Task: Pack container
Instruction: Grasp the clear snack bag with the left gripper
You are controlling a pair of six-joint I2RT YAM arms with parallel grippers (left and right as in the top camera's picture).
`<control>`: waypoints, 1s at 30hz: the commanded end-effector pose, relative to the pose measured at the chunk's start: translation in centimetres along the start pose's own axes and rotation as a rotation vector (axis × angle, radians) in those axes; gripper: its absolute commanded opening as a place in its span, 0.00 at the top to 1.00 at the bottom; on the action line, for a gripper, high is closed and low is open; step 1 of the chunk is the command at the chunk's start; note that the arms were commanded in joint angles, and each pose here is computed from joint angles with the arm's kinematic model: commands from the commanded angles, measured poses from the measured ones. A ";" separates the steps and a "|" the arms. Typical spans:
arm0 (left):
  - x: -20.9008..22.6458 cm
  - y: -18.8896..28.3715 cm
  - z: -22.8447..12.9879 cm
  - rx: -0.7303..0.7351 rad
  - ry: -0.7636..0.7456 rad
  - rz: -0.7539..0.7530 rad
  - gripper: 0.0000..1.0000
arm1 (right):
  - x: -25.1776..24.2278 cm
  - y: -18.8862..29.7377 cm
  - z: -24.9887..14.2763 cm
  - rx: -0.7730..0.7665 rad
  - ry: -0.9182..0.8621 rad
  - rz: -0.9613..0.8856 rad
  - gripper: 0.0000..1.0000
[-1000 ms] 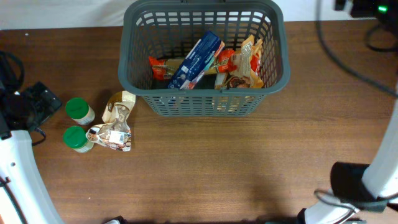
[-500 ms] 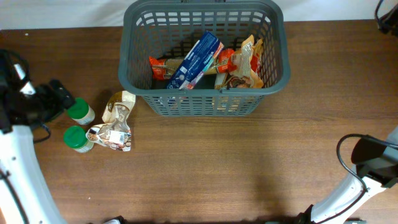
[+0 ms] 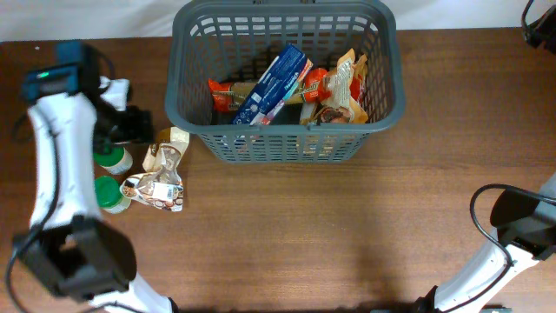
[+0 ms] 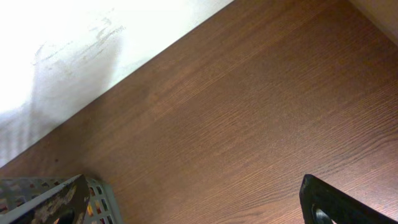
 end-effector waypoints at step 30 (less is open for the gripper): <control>-0.4 -12.9 1.7 0.473 -0.180 0.088 0.98 | 0.0 -0.6 -0.1 0.015 -0.014 0.007 0.01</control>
Point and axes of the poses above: each gripper's point midway between its finger pads, its own y axis back along the fingers, its own x axis along the line the jaws close on, z = x × y, the point moved 3 cm from there along y, back along the fingers, and after that the axes turned 12 degrees about -y, right-handed, at the moved point
